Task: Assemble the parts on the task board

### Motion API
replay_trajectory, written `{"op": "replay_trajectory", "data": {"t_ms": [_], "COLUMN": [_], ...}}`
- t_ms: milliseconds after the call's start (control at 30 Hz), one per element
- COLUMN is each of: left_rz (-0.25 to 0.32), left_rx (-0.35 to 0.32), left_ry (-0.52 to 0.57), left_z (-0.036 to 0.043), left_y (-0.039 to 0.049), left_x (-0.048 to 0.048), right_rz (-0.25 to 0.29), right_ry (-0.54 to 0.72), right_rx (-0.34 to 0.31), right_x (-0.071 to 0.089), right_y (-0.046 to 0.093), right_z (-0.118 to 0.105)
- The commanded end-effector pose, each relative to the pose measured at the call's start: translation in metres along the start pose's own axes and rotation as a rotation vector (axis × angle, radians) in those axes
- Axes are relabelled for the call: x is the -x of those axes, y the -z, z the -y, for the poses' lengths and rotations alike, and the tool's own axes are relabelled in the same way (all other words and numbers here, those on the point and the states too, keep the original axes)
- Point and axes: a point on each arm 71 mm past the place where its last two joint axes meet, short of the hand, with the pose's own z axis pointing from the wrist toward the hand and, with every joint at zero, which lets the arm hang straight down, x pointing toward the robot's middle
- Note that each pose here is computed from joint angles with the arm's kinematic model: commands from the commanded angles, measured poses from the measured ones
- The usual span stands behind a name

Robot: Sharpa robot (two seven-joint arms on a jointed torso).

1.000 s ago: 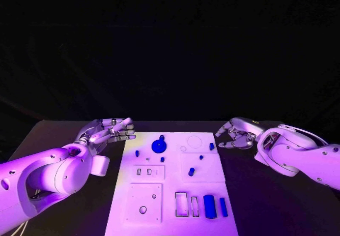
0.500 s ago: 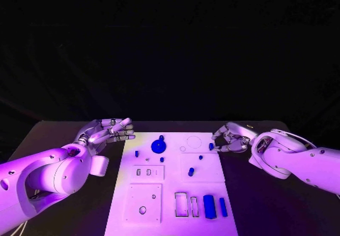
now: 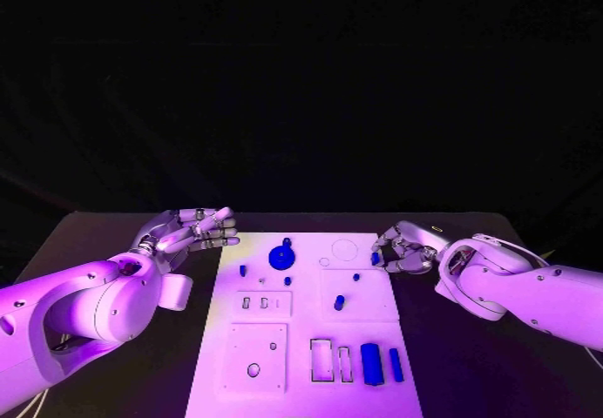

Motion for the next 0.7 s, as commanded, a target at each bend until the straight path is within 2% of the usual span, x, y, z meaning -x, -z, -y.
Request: {"op": "replay_trajectory", "data": {"t_ms": [33, 267, 700], "left_rz": [-0.015, -0.007, -0.008], "left_rx": [-0.007, -0.003, -0.001], "left_ry": [0.008, 0.005, 0.005], "left_z": [0.0015, 0.0019, 0.0018], "left_y": [0.0007, 0.0032, 0.0037], "left_x": [-0.001, 0.0033, 0.0034], "right_rz": [0.01, 0.015, 0.002], "right_ry": [0.001, -0.007, -0.016], "right_rx": [-0.011, -0.015, -0.013], "right_x": [-0.0007, -0.0015, -0.0048], "right_y": [-0.0008, -0.0033, -0.0061], "right_z": [0.001, 0.0004, -0.0016]}}
